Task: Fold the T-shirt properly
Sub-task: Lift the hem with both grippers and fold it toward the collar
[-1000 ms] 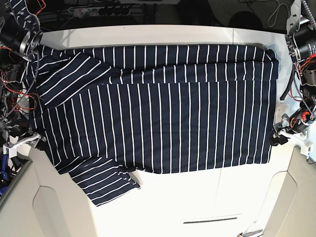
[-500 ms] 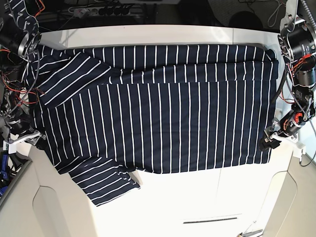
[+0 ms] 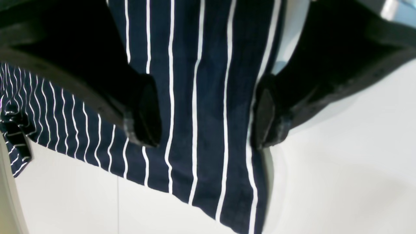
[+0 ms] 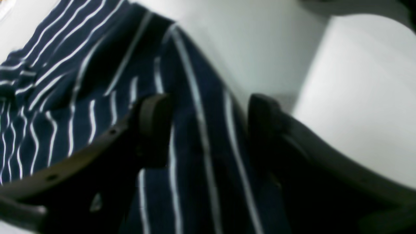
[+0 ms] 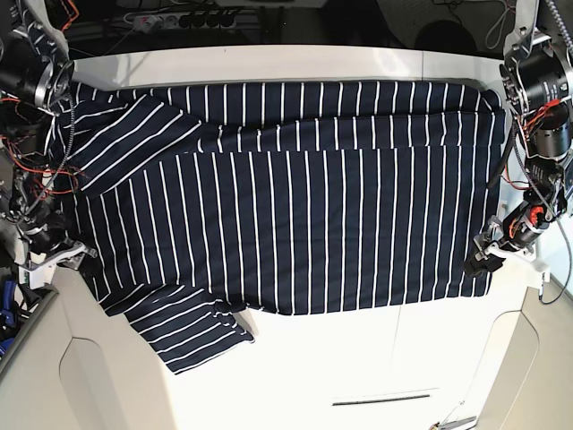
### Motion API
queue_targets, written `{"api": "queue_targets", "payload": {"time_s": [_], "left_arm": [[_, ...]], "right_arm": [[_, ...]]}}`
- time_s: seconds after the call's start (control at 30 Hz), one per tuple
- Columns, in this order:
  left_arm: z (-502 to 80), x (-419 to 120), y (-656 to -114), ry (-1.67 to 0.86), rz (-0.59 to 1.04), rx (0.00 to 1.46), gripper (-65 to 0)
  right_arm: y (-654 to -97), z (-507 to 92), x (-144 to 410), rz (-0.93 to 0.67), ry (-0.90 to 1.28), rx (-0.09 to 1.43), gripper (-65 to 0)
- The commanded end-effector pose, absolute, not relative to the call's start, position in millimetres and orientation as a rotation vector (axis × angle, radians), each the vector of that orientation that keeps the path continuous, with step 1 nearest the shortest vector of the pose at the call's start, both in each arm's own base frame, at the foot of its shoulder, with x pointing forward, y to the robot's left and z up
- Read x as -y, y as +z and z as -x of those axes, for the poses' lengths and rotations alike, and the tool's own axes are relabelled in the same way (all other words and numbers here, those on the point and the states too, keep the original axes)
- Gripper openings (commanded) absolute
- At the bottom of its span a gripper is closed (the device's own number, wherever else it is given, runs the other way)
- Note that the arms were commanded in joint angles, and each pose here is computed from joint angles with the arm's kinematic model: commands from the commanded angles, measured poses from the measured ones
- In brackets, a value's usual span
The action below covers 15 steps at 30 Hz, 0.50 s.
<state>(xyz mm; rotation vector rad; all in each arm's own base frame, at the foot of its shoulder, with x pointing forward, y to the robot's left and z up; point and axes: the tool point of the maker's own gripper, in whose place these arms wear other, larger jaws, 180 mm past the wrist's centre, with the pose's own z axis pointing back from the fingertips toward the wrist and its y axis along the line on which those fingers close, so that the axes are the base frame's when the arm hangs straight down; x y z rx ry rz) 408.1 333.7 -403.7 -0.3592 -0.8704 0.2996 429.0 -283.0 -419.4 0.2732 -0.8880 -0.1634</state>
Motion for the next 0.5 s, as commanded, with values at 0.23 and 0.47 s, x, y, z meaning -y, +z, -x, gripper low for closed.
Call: {"api": "queue_targets", "payload": {"time_s": [0.23,0.47], "left_arm": [[-417,-335,-392,0.283,0.360,0.890,-17.7],[-417,-330,-394,0.281,0.368,0.886,-17.8]], "right_arm": [[-411,-444,261,-0.301,-0.116,0.886,-27.9],[-414,-446,241,-0.342,-0.105,0.884,-27.9]]}}
